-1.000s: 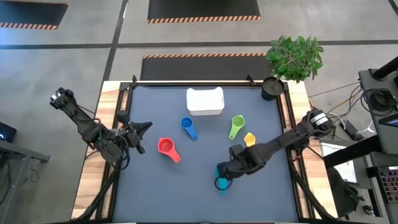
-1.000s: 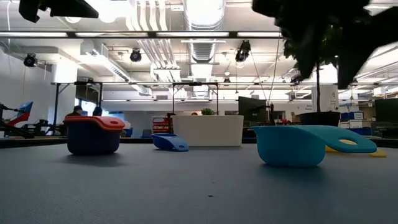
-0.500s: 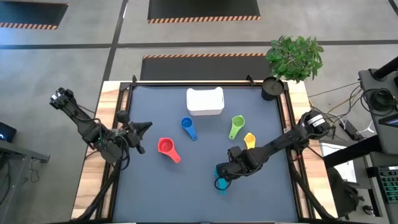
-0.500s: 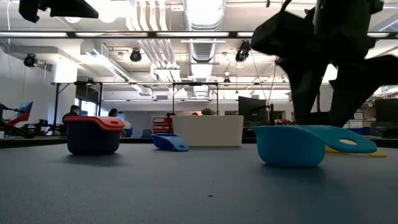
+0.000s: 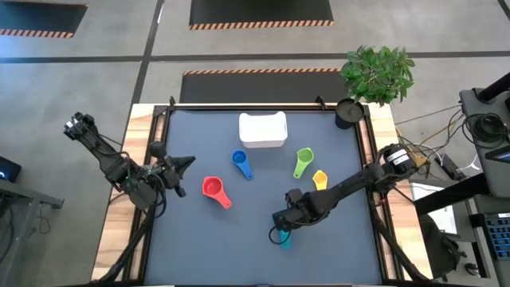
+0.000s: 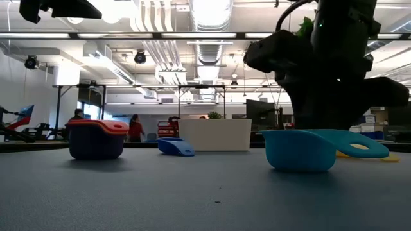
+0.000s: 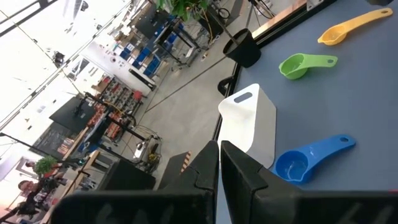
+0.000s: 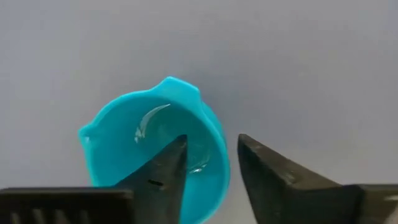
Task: Nest measuring cups in basket
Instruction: Stack the light blue measuring cup on top of the red measuring cup
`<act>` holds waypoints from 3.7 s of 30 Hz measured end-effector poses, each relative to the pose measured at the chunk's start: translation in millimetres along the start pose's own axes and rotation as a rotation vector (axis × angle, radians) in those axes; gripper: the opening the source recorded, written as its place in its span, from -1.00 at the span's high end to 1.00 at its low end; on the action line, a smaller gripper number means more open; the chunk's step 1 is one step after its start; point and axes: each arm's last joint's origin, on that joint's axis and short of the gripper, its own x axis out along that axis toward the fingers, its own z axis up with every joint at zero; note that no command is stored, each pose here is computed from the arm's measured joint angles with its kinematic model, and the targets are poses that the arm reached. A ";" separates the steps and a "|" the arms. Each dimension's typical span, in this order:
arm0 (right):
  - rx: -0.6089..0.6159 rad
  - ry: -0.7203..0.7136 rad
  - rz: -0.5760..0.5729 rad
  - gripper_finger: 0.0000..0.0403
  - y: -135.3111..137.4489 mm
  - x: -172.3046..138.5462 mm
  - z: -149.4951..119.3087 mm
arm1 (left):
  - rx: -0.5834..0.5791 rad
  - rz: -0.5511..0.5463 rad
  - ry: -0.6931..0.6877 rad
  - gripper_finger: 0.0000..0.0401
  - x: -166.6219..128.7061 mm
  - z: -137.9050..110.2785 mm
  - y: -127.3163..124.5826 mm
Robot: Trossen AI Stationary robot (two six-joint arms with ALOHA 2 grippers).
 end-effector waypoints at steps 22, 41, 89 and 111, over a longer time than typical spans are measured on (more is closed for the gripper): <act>-0.068 0.013 0.112 0.95 19.9 -27.2 32.3 | -0.001 0.000 0.000 1.00 0.0 0.0 0.0; -0.413 -0.198 0.321 0.96 72.4 -83.5 152.3 | -0.001 -0.001 0.000 1.00 0.0 0.1 -0.1; -1.137 -0.376 0.418 0.96 162.3 -9.3 224.4 | -0.065 0.001 -0.010 1.00 0.0 2.8 0.2; -1.061 -0.364 0.436 0.41 160.7 3.0 222.8 | -0.065 0.000 -0.010 1.00 0.1 2.8 0.2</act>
